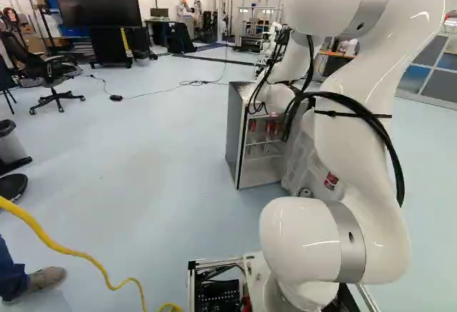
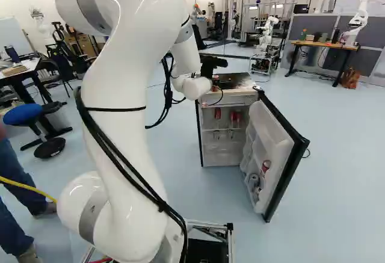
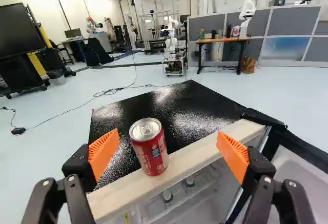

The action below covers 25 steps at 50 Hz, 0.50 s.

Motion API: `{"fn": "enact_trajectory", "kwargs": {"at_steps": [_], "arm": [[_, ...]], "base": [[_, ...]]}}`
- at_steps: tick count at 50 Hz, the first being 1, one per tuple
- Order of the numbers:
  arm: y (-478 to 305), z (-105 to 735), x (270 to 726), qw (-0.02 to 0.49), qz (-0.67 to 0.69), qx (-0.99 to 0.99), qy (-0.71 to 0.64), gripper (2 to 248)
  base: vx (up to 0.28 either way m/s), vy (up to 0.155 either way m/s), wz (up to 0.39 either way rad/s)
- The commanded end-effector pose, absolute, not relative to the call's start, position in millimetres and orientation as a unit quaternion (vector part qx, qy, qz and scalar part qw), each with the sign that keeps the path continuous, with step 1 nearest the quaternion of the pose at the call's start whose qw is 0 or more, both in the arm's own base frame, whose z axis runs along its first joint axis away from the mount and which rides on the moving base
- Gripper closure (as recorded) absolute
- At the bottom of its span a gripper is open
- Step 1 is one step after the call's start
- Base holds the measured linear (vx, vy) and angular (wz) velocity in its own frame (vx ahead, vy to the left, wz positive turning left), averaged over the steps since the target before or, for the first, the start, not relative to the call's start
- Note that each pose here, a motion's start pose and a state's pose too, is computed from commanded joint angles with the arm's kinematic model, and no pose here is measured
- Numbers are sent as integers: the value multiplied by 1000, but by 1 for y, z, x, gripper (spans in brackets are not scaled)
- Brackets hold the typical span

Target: Grab a drink from the fridge

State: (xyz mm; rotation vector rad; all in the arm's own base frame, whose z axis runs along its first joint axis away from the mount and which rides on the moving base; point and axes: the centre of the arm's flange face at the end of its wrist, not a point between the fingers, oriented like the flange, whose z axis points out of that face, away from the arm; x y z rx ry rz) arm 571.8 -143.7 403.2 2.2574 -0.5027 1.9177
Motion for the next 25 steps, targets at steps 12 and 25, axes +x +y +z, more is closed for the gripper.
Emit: {"fn": "enact_trajectory", "kwargs": {"at_steps": [12,25], "arm": [[-160,418,557,79,643,741,-178,3],[-178,433,544,91,649,731,-191,3]], "base": [[0,0,0],[0,0,0]]}}
